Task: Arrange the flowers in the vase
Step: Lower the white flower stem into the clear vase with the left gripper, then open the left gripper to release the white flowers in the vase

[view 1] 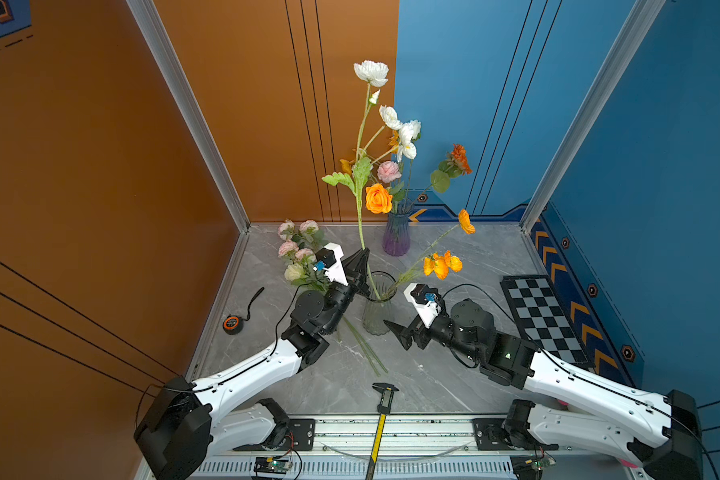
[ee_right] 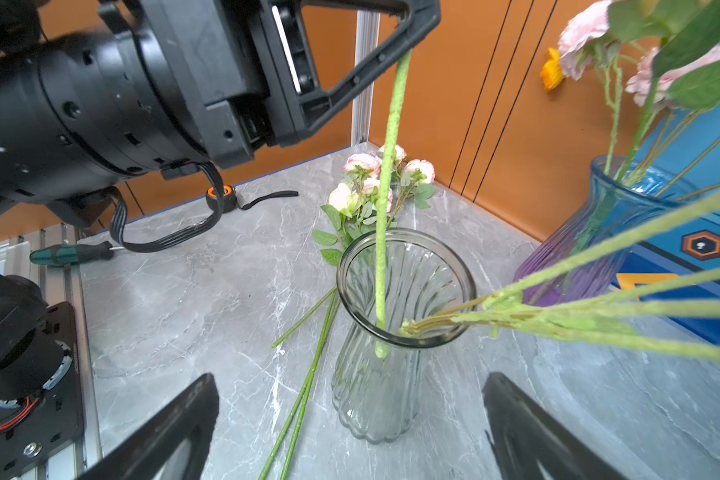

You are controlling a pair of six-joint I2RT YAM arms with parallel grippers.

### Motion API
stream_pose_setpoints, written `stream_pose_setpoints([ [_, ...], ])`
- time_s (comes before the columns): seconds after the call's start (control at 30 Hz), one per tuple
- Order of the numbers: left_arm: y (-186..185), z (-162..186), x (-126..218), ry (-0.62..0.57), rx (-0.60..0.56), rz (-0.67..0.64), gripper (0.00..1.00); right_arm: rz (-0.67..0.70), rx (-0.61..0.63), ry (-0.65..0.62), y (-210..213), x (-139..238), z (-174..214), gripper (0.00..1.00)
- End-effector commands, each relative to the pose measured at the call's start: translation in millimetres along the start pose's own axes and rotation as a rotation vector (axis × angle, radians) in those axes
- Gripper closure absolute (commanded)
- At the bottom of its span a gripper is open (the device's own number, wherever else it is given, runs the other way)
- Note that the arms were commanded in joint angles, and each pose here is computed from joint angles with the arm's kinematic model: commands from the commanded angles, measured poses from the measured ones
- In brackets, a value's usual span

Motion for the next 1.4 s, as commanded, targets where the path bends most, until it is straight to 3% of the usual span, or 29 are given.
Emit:
stream_pose_setpoints([
  [0.0,2,1,7,-0.047,-0.026,-0.052,1.00,-0.058,-0.008,-0.023,10,-6,-14,0.00],
  [0.73,-6,69,15,0.107,-0.026,-0.049,0.99,-0.081,-0.028,-0.018,7,-18,-6,0.00],
  [0.97,-7,71,16,0.113,-0.029,-0.042,0.92,-0.085,-0.031,-0.019,7,-20,-6,0.00],
  [1.1,-9,70,15,0.112,-0.027,-0.025,0.81,-0.083,-0.037,-0.021,6,-19,-5,0.00],
  [1.37,-9,67,17,0.104,-0.033,-0.019,0.74,-0.085,-0.036,-0.024,7,-20,-6,0.00],
])
Point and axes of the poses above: each gripper's point midway between its finger pads, its own x axis back along the fingers, its own y axis along the line the jaws close on, z = x × y, the point moved 4 cm from there along x, back along the fingers, and after that the axes turned 12 degrees about -x, right-handed, at the moved point
